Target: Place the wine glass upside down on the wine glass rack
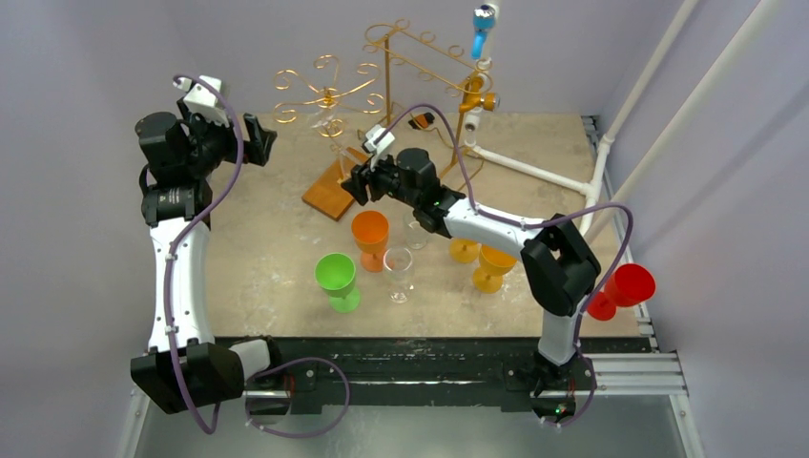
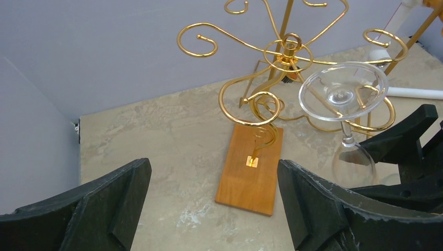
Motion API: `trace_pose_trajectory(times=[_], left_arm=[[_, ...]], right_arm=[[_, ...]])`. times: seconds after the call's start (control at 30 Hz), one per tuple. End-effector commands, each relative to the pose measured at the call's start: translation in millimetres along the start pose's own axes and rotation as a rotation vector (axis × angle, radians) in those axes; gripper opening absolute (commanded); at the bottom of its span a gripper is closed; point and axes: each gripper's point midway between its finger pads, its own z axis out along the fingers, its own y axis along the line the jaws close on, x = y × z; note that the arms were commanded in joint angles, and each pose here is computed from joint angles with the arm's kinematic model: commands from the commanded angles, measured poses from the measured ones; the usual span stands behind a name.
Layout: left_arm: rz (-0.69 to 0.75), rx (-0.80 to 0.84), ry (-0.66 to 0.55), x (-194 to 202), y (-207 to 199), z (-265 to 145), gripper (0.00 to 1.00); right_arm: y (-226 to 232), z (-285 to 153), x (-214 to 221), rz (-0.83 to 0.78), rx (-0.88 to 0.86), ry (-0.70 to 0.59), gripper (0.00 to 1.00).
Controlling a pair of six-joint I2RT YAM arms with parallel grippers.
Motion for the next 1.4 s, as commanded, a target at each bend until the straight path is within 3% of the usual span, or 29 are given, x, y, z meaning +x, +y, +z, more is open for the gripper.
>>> trace_pose_trajectory(times=[0.0,0.5,0.87,1.0,1.2,1.37], left_arm=[[0.047,-0.017,-0.050,-22.4,1.3,-3.5,1.00],[0.037,-0.041,-0.047,-22.4,7.2,-0.2,1.00],[0.034,-0.044,-0.042,-19.9,7.8,1.3,1.00],[0.044,-0.042,-0.047,-22.4,7.2,0.0,1.00],[0.054,-0.040,-0.044,-23.7,7.2,-0.3,1.00],[0.062,-0.044,-0.051,-26.3,6.8,-3.0,1.00]], right_arm=[[13.8,-8.4,-59.1,-0.055,-0.061,-0.175,0.00],[26.7,-24.7,-57.1,-0.081,-0.110,-0.261,0.00],[11.7,-16.5,-58.0,0.047,-0.023,-0.325,0.00],[-0.2,-8.1,-42.1,0.072,0.029,-0.320,0.08],[7.5,-4.9,-24.9,0.078,-0.030,-0.367,0.20],[10.8,5.6,-13.3,0.098,-0.053,-0.329,0.27]])
